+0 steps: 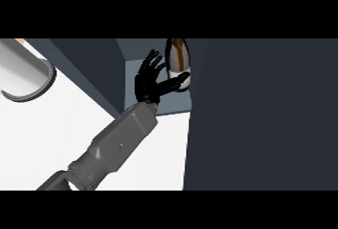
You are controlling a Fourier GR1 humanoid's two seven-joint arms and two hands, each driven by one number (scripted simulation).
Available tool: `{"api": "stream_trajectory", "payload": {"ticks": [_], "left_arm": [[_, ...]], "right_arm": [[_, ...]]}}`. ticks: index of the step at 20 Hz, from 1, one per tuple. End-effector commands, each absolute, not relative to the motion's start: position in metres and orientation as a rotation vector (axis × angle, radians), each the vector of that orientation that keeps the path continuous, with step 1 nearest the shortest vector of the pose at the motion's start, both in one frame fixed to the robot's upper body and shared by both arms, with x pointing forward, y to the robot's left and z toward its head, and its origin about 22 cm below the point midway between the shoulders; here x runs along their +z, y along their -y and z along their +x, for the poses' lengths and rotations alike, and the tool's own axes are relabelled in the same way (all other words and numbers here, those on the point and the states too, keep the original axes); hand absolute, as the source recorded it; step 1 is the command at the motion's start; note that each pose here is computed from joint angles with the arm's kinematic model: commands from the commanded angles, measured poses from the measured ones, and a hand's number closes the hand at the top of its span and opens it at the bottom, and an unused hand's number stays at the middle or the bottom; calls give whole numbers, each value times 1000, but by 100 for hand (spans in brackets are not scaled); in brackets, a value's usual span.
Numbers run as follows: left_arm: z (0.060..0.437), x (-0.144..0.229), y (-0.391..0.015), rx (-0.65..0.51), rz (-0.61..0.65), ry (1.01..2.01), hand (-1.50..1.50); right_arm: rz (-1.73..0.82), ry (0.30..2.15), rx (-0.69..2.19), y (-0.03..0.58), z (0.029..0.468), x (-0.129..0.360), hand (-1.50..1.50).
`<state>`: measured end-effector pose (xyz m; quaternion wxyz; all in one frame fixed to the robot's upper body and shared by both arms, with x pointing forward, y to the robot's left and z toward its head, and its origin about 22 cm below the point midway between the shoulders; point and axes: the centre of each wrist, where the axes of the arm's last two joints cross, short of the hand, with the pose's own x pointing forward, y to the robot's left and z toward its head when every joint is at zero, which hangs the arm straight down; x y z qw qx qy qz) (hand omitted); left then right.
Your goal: Pick up the wine, place it into the cabinet and close the cabinet
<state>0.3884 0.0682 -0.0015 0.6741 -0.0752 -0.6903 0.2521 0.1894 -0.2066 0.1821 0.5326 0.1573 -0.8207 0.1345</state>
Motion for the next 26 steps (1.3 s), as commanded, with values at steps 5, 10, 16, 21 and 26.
{"api": "stream_trajectory", "payload": {"ticks": [5,10,16,21,26], "left_arm": [[389,0,-65,521,-101,1603,-150],[392,4,-62,386,-36,1656,-150],[394,12,-53,341,-61,1699,-150],[389,16,-45,367,-92,1739,-150],[378,9,-41,395,-120,1737,-150]], "right_arm": [[385,1952,340,205,193,187,-150],[388,1955,344,210,186,184,-150],[373,1961,325,203,196,184,-150],[377,1948,326,202,197,179,-150],[403,1940,346,195,181,182,-150]]}}
